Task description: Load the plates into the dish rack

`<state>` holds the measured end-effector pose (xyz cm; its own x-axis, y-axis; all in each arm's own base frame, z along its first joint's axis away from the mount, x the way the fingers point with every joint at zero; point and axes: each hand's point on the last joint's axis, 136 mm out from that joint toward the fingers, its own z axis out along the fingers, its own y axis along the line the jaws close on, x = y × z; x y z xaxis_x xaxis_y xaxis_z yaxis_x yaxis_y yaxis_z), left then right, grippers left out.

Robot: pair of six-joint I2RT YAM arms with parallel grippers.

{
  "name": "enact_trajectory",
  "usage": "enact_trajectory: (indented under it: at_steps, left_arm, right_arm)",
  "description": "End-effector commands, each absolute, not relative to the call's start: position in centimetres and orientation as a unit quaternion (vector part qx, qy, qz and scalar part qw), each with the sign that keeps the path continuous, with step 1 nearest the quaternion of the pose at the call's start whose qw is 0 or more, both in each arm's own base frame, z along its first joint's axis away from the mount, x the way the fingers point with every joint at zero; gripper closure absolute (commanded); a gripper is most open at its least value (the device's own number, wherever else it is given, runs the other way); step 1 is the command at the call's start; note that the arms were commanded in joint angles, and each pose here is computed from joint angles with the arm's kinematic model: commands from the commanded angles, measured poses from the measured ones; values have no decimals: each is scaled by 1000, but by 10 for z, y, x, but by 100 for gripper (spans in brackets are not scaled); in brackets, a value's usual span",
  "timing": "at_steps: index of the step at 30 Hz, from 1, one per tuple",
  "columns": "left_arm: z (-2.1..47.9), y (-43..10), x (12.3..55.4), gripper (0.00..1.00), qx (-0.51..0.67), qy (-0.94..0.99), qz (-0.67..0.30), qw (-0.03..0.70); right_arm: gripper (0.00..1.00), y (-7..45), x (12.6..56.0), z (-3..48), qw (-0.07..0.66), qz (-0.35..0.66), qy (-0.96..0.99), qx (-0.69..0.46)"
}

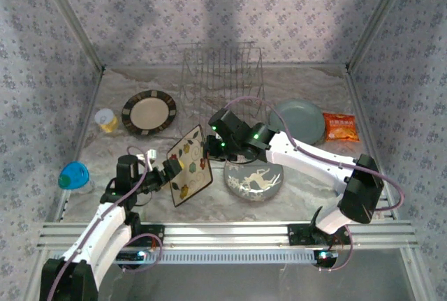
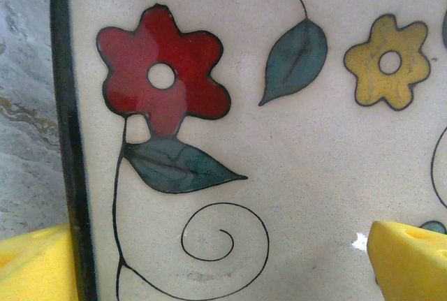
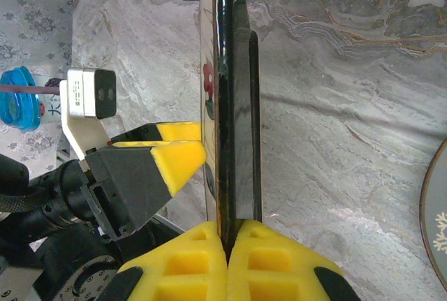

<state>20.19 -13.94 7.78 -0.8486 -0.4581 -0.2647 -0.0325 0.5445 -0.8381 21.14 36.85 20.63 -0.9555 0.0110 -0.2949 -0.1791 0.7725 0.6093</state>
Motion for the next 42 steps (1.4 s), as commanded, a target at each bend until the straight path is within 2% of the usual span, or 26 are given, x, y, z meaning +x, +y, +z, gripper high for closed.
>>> enact_trajectory:
  at_steps: [1, 24, 42]
  left_arm:
    - [98, -148, 204, 1, -124, 828, -488, 247]
    - [171, -152, 196, 1, -112, 787, -539, 280]
    - [237, -157, 203, 20, -106, 735, -594, 309]
  right_arm:
    - [100, 391, 222, 307, 211, 463, 860, -52]
    - [100, 367, 223, 289, 215, 452, 866, -26]
    - [100, 348, 235, 294, 232, 467, 854, -1]
